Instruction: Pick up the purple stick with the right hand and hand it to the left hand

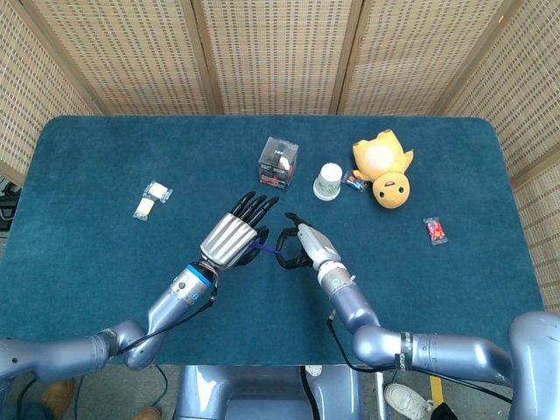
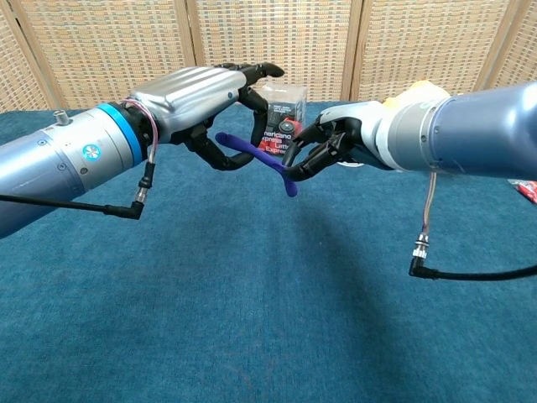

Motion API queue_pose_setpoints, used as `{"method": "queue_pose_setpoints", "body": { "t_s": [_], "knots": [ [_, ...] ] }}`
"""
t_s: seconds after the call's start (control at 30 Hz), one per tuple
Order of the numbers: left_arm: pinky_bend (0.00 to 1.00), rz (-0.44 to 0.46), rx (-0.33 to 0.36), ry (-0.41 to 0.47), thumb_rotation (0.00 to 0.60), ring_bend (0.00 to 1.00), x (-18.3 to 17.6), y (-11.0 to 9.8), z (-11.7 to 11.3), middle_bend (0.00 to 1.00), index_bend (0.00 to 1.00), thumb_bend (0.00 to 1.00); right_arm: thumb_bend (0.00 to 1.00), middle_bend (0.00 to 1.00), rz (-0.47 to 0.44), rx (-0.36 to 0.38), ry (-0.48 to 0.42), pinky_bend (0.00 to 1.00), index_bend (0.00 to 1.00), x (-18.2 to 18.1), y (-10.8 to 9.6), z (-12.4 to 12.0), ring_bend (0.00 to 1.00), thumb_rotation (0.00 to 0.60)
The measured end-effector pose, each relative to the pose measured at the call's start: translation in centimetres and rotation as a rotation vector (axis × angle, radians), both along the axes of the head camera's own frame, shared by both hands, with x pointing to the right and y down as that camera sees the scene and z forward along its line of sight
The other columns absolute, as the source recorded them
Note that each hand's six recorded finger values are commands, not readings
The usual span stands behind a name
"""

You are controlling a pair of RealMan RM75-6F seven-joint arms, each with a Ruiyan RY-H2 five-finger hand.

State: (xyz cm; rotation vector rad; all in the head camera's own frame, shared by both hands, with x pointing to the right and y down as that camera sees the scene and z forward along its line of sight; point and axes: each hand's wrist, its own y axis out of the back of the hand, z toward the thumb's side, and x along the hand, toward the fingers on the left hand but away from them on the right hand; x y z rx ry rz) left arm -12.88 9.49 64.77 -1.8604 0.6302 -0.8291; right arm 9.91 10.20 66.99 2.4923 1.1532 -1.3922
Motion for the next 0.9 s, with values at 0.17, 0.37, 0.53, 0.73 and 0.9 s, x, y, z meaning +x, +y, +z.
{"method": "queue_pose_setpoints", "body": {
  "t_s": [0.17, 0.37, 0.53, 0.73, 0.9],
  "knots": [
    [0.0, -0.017, 0.002, 0.018, 0.6, 0.0, -0.2, -0.5, -0.7, 0.0, 0.73, 0.4, 0.57, 0.12, 0.002, -0.006, 0.004, 0.0, 0.66, 0.3, 0.2, 0.3, 0.0, 0.6],
    [0.0, -0.054, 0.005, 0.053, 0.6, 0.0, -0.7, -1.4, -1.8, 0.0, 0.75, 0.4, 0.57, 0.12, 0.007, -0.013, 0.011, 0.0, 0.66, 0.7, 0.5, 0.6, 0.0, 0.6],
    [0.0, -0.098, 0.027, 0.093, 0.6, 0.0, -1.6, -2.7, -3.3, 0.0, 0.75, 0.4, 0.57, 0.13, 0.018, -0.018, 0.021, 0.0, 0.67, 1.3, 0.7, 0.9, 0.0, 0.6],
    [0.0, -0.177, 0.067, 0.134, 0.6, 0.0, -4.1, -5.2, -5.9, 0.0, 0.74, 0.4, 0.57, 0.13, 0.033, -0.018, 0.031, 0.0, 0.67, 2.3, 0.8, 0.9, 0.0, 0.6],
    [0.0, -0.27, 0.108, 0.152, 0.6, 0.0, -7.7, -7.8, -8.1, 0.0, 0.74, 0.4, 0.57, 0.13, 0.047, -0.015, 0.039, 0.0, 0.67, 3.4, 0.7, 0.8, 0.0, 0.6]
  ]
}}
